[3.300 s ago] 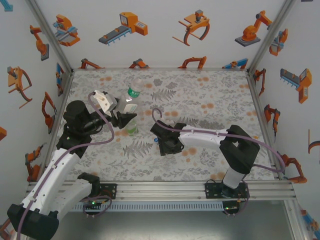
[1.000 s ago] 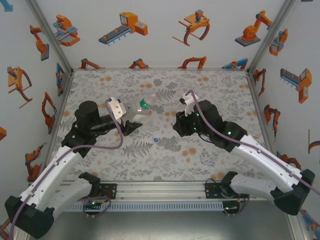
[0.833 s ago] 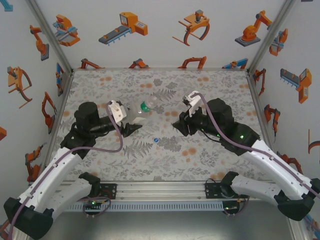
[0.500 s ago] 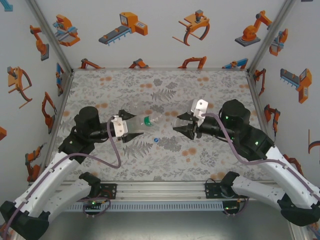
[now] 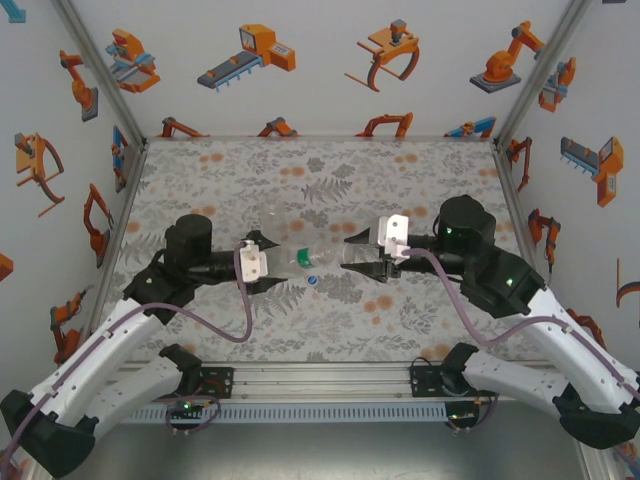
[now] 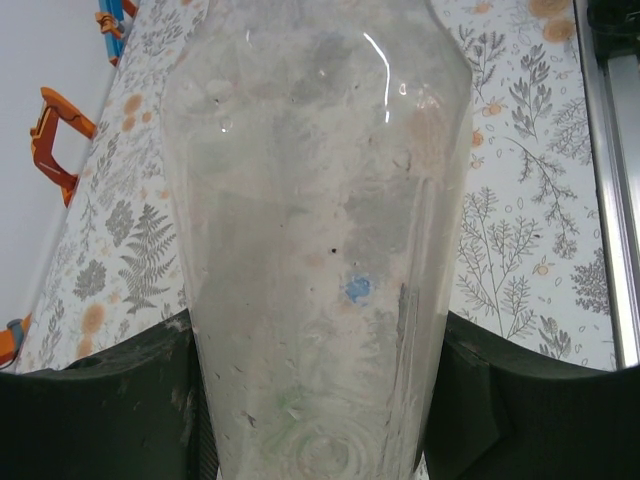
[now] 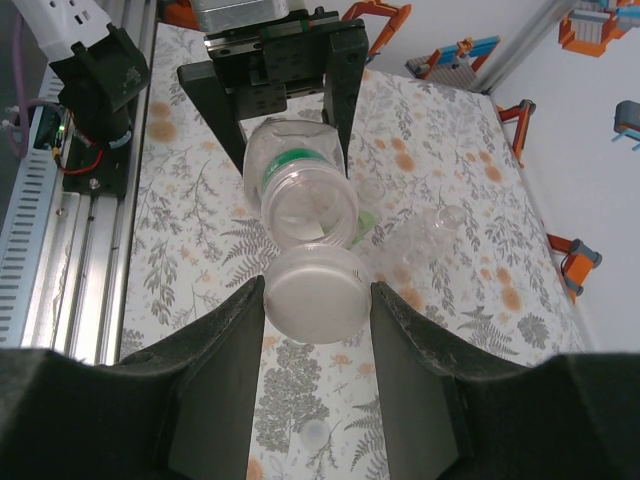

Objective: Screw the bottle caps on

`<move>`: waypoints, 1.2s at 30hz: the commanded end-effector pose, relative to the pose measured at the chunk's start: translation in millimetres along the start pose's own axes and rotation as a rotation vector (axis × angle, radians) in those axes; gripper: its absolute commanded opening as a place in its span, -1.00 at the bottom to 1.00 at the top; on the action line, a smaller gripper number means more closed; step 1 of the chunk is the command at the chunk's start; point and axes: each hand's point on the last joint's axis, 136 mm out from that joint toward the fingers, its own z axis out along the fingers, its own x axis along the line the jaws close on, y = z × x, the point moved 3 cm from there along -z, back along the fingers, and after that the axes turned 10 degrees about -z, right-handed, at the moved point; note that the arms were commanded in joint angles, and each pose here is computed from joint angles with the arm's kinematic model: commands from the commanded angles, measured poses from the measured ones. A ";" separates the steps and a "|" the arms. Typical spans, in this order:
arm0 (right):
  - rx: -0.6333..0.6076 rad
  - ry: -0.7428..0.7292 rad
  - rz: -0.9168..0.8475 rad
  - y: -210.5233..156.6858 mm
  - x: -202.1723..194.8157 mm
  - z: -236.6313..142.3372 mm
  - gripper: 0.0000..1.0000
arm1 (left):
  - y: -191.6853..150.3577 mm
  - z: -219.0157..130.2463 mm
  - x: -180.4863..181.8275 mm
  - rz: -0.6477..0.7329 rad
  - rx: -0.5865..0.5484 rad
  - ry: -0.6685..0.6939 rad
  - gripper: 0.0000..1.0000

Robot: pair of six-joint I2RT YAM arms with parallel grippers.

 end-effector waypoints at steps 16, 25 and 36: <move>-0.064 0.055 -0.035 9.5 -1.2 11.1 -0.63 | 8.5 2.0 -3.6 0.008 0.007 -0.062 -1.00; -0.067 0.092 -0.024 11.1 1.2 15.1 -0.64 | 7.4 3.6 -8.7 0.006 0.013 -0.100 -1.00; -0.050 0.130 -0.030 10.6 5.0 16.2 -0.65 | 8.0 4.2 -14.5 0.013 0.017 -0.134 -1.00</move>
